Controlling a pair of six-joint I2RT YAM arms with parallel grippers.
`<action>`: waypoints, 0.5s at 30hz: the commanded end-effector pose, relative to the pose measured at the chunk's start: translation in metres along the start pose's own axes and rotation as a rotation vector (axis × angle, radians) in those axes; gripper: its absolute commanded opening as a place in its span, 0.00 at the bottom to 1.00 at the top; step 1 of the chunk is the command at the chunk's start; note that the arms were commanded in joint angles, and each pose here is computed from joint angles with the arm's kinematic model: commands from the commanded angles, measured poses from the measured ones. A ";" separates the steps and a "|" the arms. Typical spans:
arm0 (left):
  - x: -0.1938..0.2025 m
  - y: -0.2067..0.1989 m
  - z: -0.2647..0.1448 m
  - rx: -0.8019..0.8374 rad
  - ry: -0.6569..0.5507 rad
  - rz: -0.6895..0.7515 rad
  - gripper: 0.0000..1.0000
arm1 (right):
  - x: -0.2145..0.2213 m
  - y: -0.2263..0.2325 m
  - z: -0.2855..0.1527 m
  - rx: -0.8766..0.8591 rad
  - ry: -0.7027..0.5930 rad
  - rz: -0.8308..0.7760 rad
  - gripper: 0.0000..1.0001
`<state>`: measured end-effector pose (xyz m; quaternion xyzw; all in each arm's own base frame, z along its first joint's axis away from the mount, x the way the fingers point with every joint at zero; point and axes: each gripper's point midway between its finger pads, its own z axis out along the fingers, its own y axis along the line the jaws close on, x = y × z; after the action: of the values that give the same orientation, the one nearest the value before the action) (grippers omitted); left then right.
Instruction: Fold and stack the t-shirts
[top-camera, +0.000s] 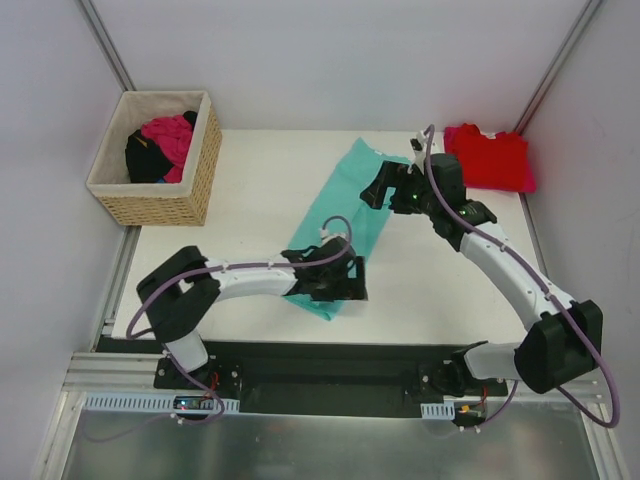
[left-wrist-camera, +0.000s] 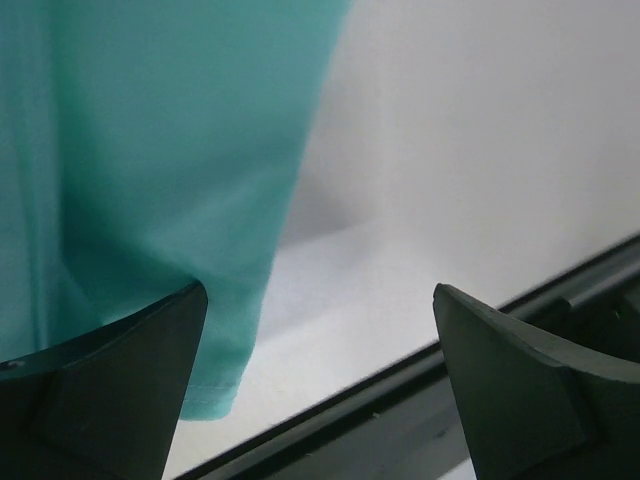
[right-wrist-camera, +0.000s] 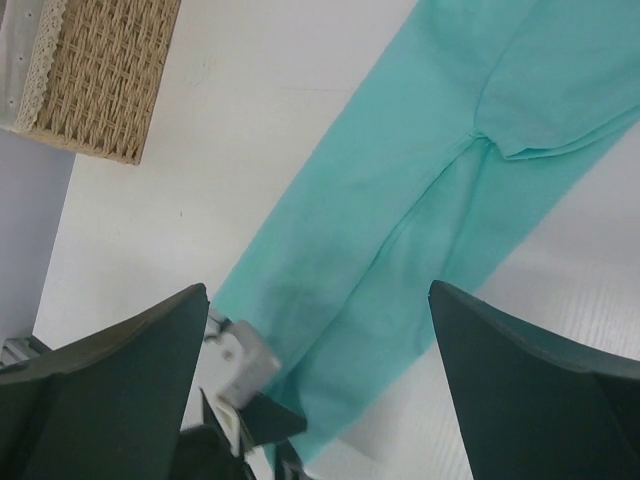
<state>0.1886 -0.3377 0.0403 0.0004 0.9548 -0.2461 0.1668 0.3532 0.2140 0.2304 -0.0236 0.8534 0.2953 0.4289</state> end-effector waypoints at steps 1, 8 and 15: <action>0.039 -0.071 0.006 0.142 0.137 0.216 0.96 | -0.015 -0.017 -0.033 0.093 -0.048 -0.041 0.97; 0.056 -0.166 0.005 0.354 0.202 0.414 0.96 | -0.027 -0.040 -0.080 0.234 -0.084 -0.062 0.97; 0.040 -0.234 -0.045 0.533 0.093 0.540 0.94 | -0.036 -0.060 -0.105 0.313 -0.137 -0.023 0.97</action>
<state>0.1206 -0.5205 0.1197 0.2609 0.8693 -0.4002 0.1265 0.3247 0.1198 0.2594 0.0379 0.8647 0.1743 0.4696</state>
